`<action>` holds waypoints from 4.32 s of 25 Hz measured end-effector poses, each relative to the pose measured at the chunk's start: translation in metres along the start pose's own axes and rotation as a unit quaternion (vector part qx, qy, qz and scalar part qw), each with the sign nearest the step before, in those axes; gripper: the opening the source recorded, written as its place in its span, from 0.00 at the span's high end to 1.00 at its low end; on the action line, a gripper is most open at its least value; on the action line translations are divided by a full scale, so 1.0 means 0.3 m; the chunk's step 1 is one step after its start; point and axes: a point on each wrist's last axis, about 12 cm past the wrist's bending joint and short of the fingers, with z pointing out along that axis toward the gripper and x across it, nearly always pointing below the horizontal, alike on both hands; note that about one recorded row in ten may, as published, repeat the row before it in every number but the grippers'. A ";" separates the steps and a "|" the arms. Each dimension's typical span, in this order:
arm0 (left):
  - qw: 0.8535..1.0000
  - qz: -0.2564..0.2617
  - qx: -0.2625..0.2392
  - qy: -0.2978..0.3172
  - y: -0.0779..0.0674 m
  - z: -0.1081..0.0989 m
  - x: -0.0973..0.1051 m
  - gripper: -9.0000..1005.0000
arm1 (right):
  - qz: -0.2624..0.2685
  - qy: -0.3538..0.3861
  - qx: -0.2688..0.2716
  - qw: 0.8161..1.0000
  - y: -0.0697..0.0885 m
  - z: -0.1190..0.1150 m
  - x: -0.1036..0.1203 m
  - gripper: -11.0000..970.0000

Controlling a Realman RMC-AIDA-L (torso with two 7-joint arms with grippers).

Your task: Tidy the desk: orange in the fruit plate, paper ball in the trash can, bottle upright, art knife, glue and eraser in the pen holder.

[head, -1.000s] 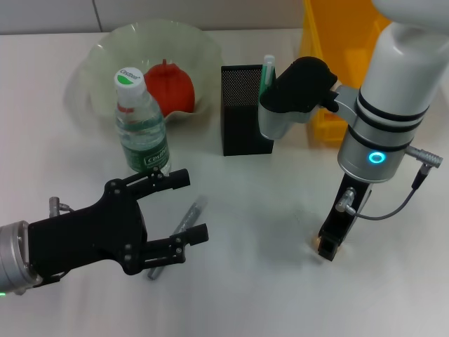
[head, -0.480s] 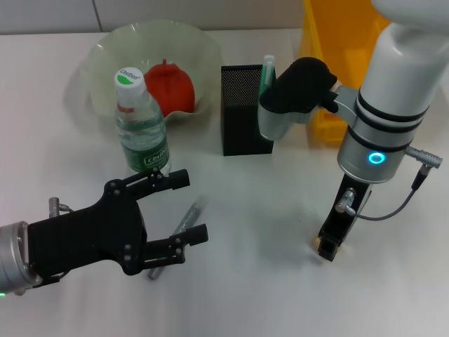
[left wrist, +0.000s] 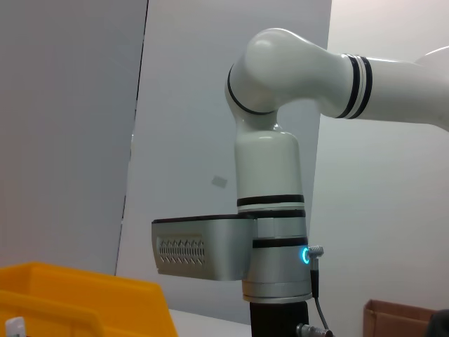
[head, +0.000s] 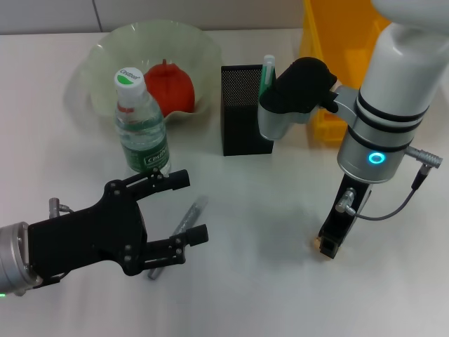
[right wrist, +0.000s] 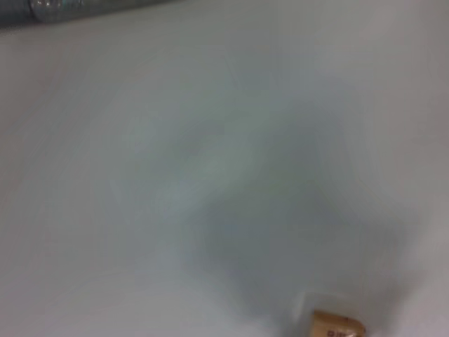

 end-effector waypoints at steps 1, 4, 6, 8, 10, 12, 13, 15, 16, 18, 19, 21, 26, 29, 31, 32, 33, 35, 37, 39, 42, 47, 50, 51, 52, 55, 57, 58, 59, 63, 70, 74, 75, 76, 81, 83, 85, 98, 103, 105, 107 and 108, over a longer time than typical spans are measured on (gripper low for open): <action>1.000 0.000 0.000 0.000 0.000 0.000 0.000 0.20 | 0.000 0.001 0.000 1.000 0.000 0.001 0.001 0.69; 1.000 0.000 0.000 0.000 0.000 0.000 0.000 0.20 | 0.000 0.006 0.001 1.000 0.000 0.008 0.004 0.69; 1.000 0.000 0.000 0.000 0.000 0.001 0.000 0.20 | -0.001 0.007 0.002 1.000 0.000 0.009 0.005 0.69; 1.000 0.000 0.000 0.000 0.000 0.001 0.000 0.20 | -0.002 0.007 0.003 1.000 0.000 0.009 0.004 0.69; 1.000 0.000 0.000 0.000 0.000 0.001 0.000 0.20 | -0.002 0.005 0.004 1.000 0.001 0.007 0.002 0.69; 1.000 0.000 0.000 0.000 0.000 0.000 0.000 0.20 | -0.003 0.003 0.005 1.000 0.002 0.005 0.000 0.70; 1.000 0.000 0.000 0.000 -0.001 0.000 0.001 0.20 | -0.004 0.002 0.005 1.000 0.003 0.004 -0.001 0.71; 1.000 -0.001 -0.001 0.000 -0.002 -0.001 0.001 0.20 | -0.004 0.001 0.006 1.000 0.003 0.003 -0.002 0.73; 1.000 -0.001 -0.001 0.000 -0.002 -0.002 0.002 0.20 | -0.005 0.001 0.006 1.000 0.003 0.002 -0.003 0.74; 1.000 -0.001 -0.001 0.000 -0.003 -0.003 0.003 0.20 | -0.005 0.000 0.007 1.000 0.004 0.001 -0.004 0.75; 1.000 -0.002 -0.002 0.000 -0.004 -0.003 0.003 0.20 | -0.005 0.000 0.007 1.000 0.004 0.001 -0.004 0.76; 1.000 -0.002 -0.002 0.000 -0.004 -0.003 0.003 0.20 | -0.006 -0.001 0.007 1.000 0.005 0.000 -0.005 0.78; 1.000 -0.001 -0.001 0.000 -0.002 -0.001 0.002 0.20 | -0.008 -0.005 0.007 1.000 0.007 -0.003 -0.005 0.84; 1.000 0.000 -0.001 0.000 0.001 0.001 0.000 0.20 | -0.012 -0.009 0.009 1.000 0.010 -0.008 -0.008 0.88; 1.000 0.000 -0.001 0.001 0.001 0.001 0.000 0.20 | -0.013 -0.008 0.008 1.000 0.011 -0.010 -0.008 0.87; 1.000 0.000 -0.001 0.001 0.001 0.001 0.000 0.20 | -0.013 -0.007 0.008 1.000 0.012 -0.010 -0.007 0.87; 1.000 0.000 -0.001 0.001 0.002 0.001 0.000 0.20 | -0.014 -0.006 0.008 1.000 0.013 -0.012 -0.008 0.86; 1.000 0.001 0.000 0.001 0.002 0.002 0.000 0.20 | -0.015 -0.004 0.008 1.000 0.015 -0.015 -0.009 0.86; 1.000 0.001 0.000 0.000 0.003 0.003 -0.001 0.20 | -0.014 -0.005 0.008 1.000 0.015 -0.017 -0.010 0.85; 1.000 0.001 -0.001 0.000 0.004 0.003 -0.002 0.20 | -0.013 -0.005 0.007 1.000 0.015 -0.018 -0.011 0.85; 1.000 0.002 -0.001 0.001 0.005 0.004 -0.002 0.20 | -0.015 -0.004 0.008 1.000 0.016 -0.017 -0.011 0.80; 1.000 0.002 -0.002 0.002 0.006 0.004 -0.001 0.21 | -0.020 -0.001 0.014 1.000 0.019 -0.013 -0.013 0.60; 1.000 0.002 -0.003 0.002 0.007 0.004 -0.001 0.21 | -0.021 -0.002 0.015 1.000 0.020 -0.013 -0.014 0.48; 1.000 0.002 -0.003 0.002 0.007 0.004 -0.001 0.21 | -0.021 -0.003 0.012 1.000 0.021 -0.012 -0.015 0.44; 1.000 0.002 -0.003 0.002 0.007 0.004 -0.001 0.21 | -0.021 -0.003 0.012 1.000 0.021 -0.012 -0.015 0.44; 1.000 0.002 -0.004 0.003 0.008 0.004 0.000 0.21 | -0.021 -0.006 0.010 1.000 0.022 -0.008 -0.017 0.45; 1.000 0.002 -0.004 0.003 0.008 0.004 0.000 0.21 | -0.023 -0.005 0.011 1.000 0.023 -0.006 -0.017 0.45; 1.000 0.002 -0.004 0.003 0.008 0.004 0.000 0.21 | -0.024 -0.003 0.012 1.000 0.024 -0.004 -0.017 0.45; 1.000 0.002 -0.004 0.003 0.008 0.004 0.000 0.21 | -0.024 -0.003 0.013 1.000 0.023 -0.002 -0.017 0.45; 1.000 0.001 -0.004 0.003 0.007 0.005 0.000 0.21 | -0.026 -0.001 0.017 1.000 0.024 0.003 -0.017 0.46; 1.000 0.001 -0.005 0.003 0.006 0.004 0.002 0.21 | -0.029 0.000 0.021 0.999 0.025 0.009 -0.017 0.47; 1.000 0.000 -0.005 0.003 0.004 0.003 0.003 0.21 | -0.029 0.000 0.021 0.999 0.025 0.012 -0.016 0.47; 1.000 0.000 -0.005 0.003 0.004 0.003 0.003 0.21 | -0.029 0.000 0.021 0.999 0.025 0.012 -0.016 0.47; 1.000 0.000 -0.006 0.003 0.004 0.003 0.003 0.21 | -0.030 0.000 0.021 0.999 0.027 0.014 -0.016 0.47; 1.000 0.000 -0.006 0.003 0.004 0.002 0.004 0.21 | -0.032 0.001 0.020 0.999 0.029 0.015 -0.017 0.61; 1.000 0.000 -0.006 0.003 0.003 0.002 0.004 0.21 | -0.032 0.001 0.020 0.999 0.029 0.015 -0.017 0.64; 1.000 -0.001 -0.006 0.003 0.003 0.001 0.004 0.21 | -0.032 0.001 0.020 0.999 0.029 0.016 -0.016 0.65; 1.000 -0.001 -0.006 0.003 0.002 0.001 0.004 0.21 | -0.039 -0.029 0.018 0.999 0.042 -0.004 -0.020 0.72; 1.000 -0.002 -0.006 0.002 0.000 -0.001 0.005 0.21 | -0.054 -0.128 0.027 0.990 0.062 -0.087 -0.002 0.72; 1.000 -0.002 -0.007 0.003 -0.001 -0.002 0.006 0.21 | -0.048 -0.182 0.034 0.982 0.048 -0.120 0.009 0.72; 1.000 -0.002 -0.007 0.003 -0.001 -0.002 0.007 0.21 | -0.035 -0.247 0.039 0.968 0.023 -0.140 0.026 0.72; 1.000 -0.002 -0.008 0.003 -0.001 -0.003 0.007 0.21 | -0.028 -0.280 0.039 0.959 0.010 -0.146 0.034 0.72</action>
